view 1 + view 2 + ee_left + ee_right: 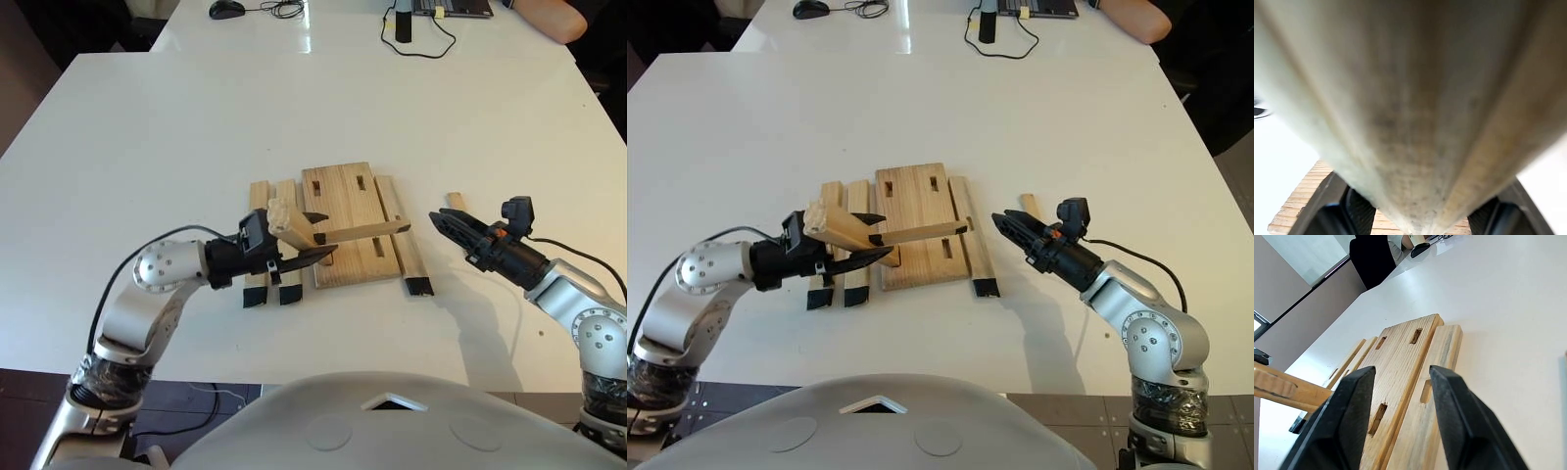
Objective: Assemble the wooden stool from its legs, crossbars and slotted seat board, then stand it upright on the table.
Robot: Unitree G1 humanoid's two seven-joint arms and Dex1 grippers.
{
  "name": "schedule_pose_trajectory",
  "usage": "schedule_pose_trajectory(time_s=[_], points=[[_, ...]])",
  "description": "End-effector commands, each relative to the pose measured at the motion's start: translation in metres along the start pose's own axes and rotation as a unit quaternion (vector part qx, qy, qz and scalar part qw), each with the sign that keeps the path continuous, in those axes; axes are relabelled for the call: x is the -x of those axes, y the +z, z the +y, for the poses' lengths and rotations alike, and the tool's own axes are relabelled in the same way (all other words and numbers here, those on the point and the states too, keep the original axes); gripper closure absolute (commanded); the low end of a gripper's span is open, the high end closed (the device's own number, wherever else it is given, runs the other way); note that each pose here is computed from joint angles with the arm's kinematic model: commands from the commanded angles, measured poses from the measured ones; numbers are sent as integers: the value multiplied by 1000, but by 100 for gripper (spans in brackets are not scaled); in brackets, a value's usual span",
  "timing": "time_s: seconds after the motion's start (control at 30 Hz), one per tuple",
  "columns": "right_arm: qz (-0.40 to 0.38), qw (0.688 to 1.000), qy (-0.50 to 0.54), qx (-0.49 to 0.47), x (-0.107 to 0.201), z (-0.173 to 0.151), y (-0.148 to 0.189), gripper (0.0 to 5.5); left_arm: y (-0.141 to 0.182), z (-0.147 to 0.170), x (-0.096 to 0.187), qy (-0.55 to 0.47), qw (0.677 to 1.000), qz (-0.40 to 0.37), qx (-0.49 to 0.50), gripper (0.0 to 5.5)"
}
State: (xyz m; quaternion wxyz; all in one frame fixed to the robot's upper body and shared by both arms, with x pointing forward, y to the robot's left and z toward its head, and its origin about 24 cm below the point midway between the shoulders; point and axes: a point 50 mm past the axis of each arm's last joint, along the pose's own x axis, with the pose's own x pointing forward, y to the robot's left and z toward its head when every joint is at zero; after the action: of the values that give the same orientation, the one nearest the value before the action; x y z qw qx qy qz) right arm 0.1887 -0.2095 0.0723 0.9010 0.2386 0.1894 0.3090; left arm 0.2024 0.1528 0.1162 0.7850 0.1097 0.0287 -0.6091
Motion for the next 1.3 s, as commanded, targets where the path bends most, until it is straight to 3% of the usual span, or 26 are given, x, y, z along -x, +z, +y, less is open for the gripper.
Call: schedule_pose_trajectory(time_s=[0.03,0.23,0.47,0.77,0.83,1.07,1.3], points=[[-6,1000,-8,1,-6,2,-5,347,-2,17,3,-40,997,71,9,338],[-19,1000,-14,-6,-8,2,-9,347,-19,29,13,-46,993,103,15,343],[-20,1000,-16,-7,-8,2,-10,347,-40,20,11,-26,992,121,23,344],[-23,1000,-19,-5,-7,2,-9,347,-30,25,7,3,994,110,8,200],[-24,1000,-18,-5,-7,2,-9,347,-28,25,9,1,994,108,12,200],[-33,999,-37,-9,0,4,-16,347,-31,22,42,48,985,165,30,200],[-42,997,-66,-13,12,6,-26,347,-28,-4,67,92,967,220,90,200]])
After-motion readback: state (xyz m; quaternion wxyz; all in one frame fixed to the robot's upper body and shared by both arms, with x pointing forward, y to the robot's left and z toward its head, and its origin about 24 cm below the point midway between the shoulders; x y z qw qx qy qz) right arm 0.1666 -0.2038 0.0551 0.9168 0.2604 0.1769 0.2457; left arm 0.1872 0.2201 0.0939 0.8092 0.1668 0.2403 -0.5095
